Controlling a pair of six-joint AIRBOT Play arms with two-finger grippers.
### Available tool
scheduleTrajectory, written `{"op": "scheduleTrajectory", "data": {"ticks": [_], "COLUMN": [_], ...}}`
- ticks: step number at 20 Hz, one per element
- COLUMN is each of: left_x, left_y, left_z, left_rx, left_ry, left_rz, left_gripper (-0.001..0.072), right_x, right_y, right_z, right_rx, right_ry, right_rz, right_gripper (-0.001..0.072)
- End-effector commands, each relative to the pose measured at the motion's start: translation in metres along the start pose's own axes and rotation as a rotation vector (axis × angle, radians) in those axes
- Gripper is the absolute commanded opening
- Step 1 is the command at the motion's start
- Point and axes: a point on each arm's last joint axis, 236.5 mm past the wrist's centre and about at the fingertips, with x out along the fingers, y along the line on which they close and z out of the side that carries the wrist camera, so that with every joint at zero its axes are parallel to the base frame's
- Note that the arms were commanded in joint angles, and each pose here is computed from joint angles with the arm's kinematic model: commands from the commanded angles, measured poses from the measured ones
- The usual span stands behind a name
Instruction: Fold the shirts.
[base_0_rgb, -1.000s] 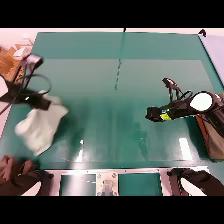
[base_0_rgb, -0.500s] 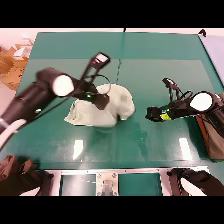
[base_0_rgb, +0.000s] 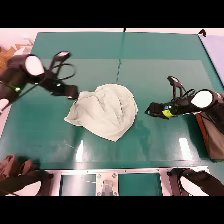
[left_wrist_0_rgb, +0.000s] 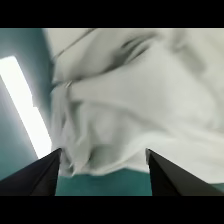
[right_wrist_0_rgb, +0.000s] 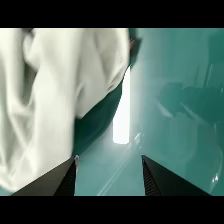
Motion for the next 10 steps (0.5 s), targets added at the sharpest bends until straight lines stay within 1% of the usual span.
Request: {"op": "scheduleTrajectory", "data": {"ticks": [1, 2, 5, 8, 10], "left_x": [0.025, 0.037, 0.074, 0.097, 0.106], "left_y": [0.040, 0.040, 0.034, 0.033, 0.025], "left_z": [-0.064, -0.078, -0.097, -0.087, -0.081], "left_rx": [-0.231, -0.261, -0.342, -0.423, -0.436], "left_ry": [0.185, 0.211, 0.193, 0.089, 0.060], "left_rz": [-0.041, -0.055, -0.100, -0.131, -0.180], "left_gripper": [0.0673, 0.0720, 0.0720, 0.0720, 0.0720], "right_x": [0.010, 0.014, 0.034, 0.066, 0.091], "right_y": [-0.030, -0.034, -0.030, -0.018, -0.008], "right_z": [0.036, 0.047, 0.086, 0.116, 0.127], "right_rx": [0.038, 0.059, 0.104, 0.108, 0.111], "right_ry": [-0.048, -0.046, -0.026, 0.029, 0.077], "right_rz": [-0.025, -0.010, 0.094, 0.187, 0.242], "right_gripper": [0.0463, 0.0463, 0.0463, 0.0463, 0.0463]}}
